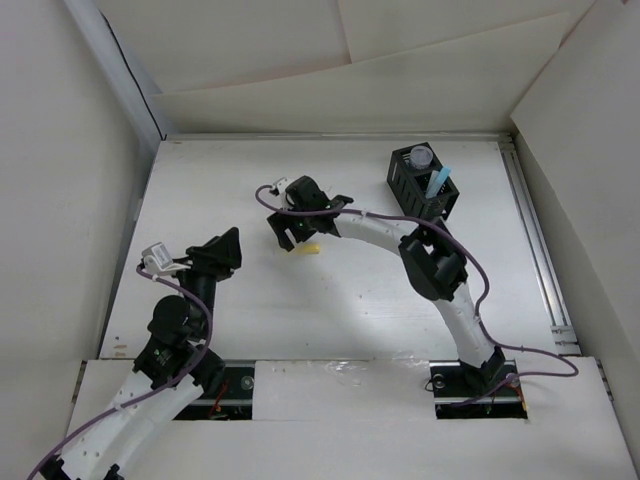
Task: Sort the stationery into containers
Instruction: Pick up the pen from the center of the board.
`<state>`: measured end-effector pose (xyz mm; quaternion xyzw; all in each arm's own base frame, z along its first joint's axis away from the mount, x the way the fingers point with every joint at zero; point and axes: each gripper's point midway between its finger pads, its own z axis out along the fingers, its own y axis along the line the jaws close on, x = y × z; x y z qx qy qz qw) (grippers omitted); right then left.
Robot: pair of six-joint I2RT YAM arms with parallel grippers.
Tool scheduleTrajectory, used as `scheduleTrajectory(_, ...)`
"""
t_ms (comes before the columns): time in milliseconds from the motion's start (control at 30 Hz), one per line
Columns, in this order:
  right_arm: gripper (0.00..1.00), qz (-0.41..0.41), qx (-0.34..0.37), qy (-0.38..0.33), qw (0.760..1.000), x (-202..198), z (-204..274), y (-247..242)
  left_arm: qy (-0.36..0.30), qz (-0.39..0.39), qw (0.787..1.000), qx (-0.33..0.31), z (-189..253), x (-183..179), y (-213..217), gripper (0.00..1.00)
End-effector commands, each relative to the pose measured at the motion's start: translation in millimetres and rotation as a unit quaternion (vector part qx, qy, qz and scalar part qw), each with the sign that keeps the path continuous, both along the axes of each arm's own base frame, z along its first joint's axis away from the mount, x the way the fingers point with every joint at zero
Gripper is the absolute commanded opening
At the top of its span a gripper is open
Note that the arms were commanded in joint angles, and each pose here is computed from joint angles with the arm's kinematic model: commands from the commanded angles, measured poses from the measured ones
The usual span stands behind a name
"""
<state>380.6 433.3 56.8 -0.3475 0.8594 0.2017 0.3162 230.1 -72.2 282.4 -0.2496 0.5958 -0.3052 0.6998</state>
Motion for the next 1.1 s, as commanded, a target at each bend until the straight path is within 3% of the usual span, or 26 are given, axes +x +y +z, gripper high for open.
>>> scheduleTrajectory(0,0.84,0.052,0.000,0.008,0.999,-13,3,21,-0.004,0.012,1.000,-0.008,-1,0,5,0.60)
scheduleTrajectory(233,0.85,0.063,-0.022,0.029,0.997,-14,-12,22,0.003,0.016,1.000,-0.003,-5,2,6,0.60)
scheduleTrajectory(667,0.72,0.046,-0.050,0.013,0.998,-11,-29,21,0.003,0.016,1.000,-0.003,-5,2,6,0.62)
scheduleTrajectory(800,0.64,0.043,-0.049,0.008,0.998,-7,-32,22,0.003,0.016,1.000,-0.003,-5,2,6,0.62)
scheduleTrajectory(967,0.42,0.042,-0.042,0.010,0.998,-8,-35,25,0.003,0.016,1.000,-0.003,-5,2,6,0.62)
scheduleTrajectory(1067,0.37,0.035,-0.047,0.014,0.998,-9,-36,22,0.003,0.016,1.000,-0.003,-5,2,6,0.62)
